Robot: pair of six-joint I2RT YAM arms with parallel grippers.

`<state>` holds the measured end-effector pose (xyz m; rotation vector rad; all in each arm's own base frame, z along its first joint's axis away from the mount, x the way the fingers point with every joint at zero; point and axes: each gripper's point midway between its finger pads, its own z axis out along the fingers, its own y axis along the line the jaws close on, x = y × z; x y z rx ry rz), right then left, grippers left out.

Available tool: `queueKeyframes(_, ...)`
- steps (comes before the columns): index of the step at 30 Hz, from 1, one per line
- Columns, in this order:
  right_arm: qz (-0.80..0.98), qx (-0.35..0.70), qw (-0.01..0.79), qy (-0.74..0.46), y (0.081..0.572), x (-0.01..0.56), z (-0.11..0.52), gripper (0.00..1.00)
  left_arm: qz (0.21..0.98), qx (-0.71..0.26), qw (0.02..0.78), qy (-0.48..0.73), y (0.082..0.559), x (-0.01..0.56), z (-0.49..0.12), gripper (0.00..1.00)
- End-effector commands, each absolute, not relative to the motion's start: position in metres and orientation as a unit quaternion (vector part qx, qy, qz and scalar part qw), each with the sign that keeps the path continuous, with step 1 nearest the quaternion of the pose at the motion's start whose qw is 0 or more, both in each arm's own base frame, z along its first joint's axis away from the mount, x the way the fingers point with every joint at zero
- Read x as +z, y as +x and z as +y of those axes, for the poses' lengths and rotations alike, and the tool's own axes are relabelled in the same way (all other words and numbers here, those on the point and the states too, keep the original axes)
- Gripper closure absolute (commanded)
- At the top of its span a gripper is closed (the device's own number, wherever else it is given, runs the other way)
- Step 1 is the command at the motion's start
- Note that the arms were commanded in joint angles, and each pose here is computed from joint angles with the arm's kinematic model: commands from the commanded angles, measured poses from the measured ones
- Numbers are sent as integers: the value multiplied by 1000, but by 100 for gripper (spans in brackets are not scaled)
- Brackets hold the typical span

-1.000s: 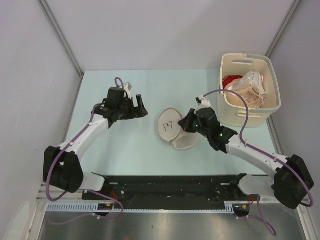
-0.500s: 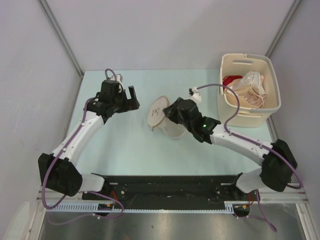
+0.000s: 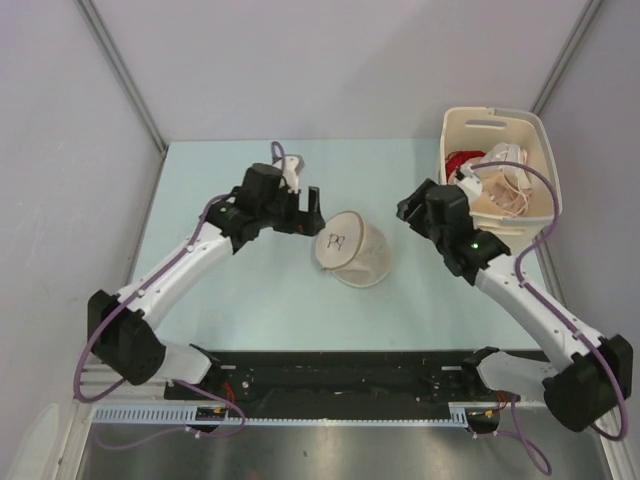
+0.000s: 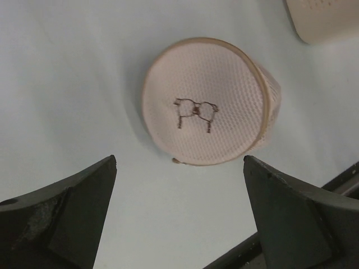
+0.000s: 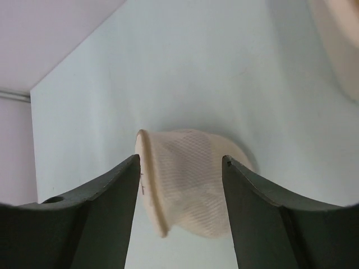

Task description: Unzip the laundry bag and remove the bra

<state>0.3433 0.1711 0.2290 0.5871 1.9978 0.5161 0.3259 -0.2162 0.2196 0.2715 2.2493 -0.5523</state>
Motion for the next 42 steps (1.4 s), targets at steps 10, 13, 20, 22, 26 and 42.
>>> queueKeyframes(10,871,161,435,164,315,191,121,35,888,-259,351,147,297,209,-314,3)
queueKeyframes(13,862,149,447,184,310,199,107,36,891,-215,368,157,300,210,-334,3)
queueKeyframes(20,833,140,484,227,292,226,71,35,904,-143,370,160,321,184,-363,8)
queueKeyframes(22,829,142,487,237,286,230,63,35,903,-137,373,165,326,181,-371,10)
queueKeyframes(26,825,145,491,240,280,234,59,35,915,-71,360,168,339,147,-363,24)
queueKeyframes(42,830,155,484,232,276,229,62,36,803,-49,483,345,334,235,-326,100)
